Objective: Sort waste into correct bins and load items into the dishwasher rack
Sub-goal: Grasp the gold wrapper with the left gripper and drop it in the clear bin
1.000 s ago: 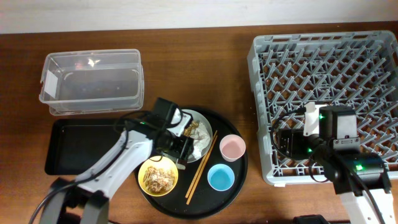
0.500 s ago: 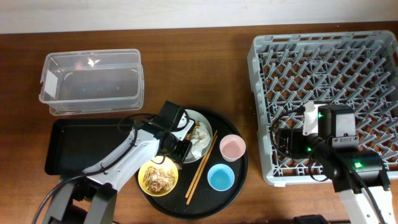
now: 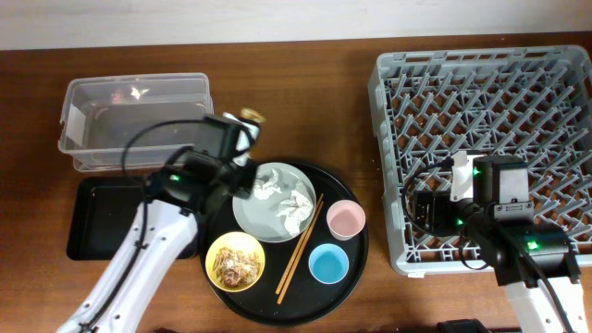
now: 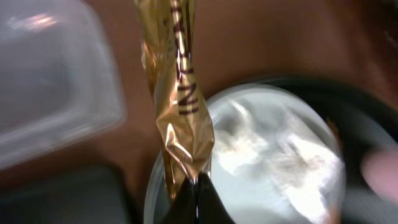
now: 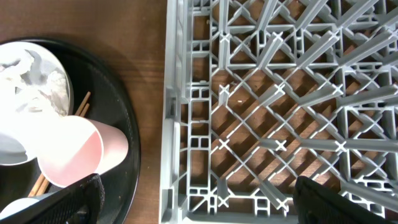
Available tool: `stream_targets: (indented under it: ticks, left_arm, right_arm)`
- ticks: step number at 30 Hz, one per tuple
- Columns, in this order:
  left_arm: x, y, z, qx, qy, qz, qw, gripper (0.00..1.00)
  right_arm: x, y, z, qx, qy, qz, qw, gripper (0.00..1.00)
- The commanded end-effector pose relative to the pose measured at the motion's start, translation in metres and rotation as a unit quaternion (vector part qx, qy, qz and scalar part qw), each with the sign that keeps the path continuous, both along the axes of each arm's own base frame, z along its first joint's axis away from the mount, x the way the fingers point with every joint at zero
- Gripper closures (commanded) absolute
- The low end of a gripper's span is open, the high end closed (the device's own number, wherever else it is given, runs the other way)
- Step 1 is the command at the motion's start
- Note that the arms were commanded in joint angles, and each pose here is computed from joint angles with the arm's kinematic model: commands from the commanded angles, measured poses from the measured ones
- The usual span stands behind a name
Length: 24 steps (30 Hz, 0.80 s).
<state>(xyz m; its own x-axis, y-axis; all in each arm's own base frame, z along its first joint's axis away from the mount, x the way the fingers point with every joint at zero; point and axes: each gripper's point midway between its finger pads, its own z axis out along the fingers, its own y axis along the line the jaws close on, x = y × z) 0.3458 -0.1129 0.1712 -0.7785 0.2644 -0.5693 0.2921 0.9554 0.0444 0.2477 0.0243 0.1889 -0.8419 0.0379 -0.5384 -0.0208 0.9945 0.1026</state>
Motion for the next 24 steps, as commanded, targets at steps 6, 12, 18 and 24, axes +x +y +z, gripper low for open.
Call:
stream_targets:
  ticks: [6,12,18,24]
  left_arm:
    - [0.104,0.119,0.057,-0.008,-0.196,0.176,0.965,0.99]
    - [0.136,0.136,0.004,0.001,-0.172,0.195,0.966,0.75]
    - [0.117,0.087,0.032,-0.079,-0.165,0.106,0.977,0.59]
    - [0.037,-0.025,-0.032,-0.117,0.033,-0.038,0.992,0.45]
  right_arm:
    - [0.004,-0.002,0.009,0.0,-0.012,-0.005,1.0,0.02]
    - [0.004,-0.002,0.009,0.0,-0.012,-0.005,1.0,0.02]
    - [0.004,-0.002,0.009,0.0,-0.012,-0.005,1.0,0.02]
    - [0.004,-0.002,0.009,0.0,-0.012,-0.005,1.0,0.02]
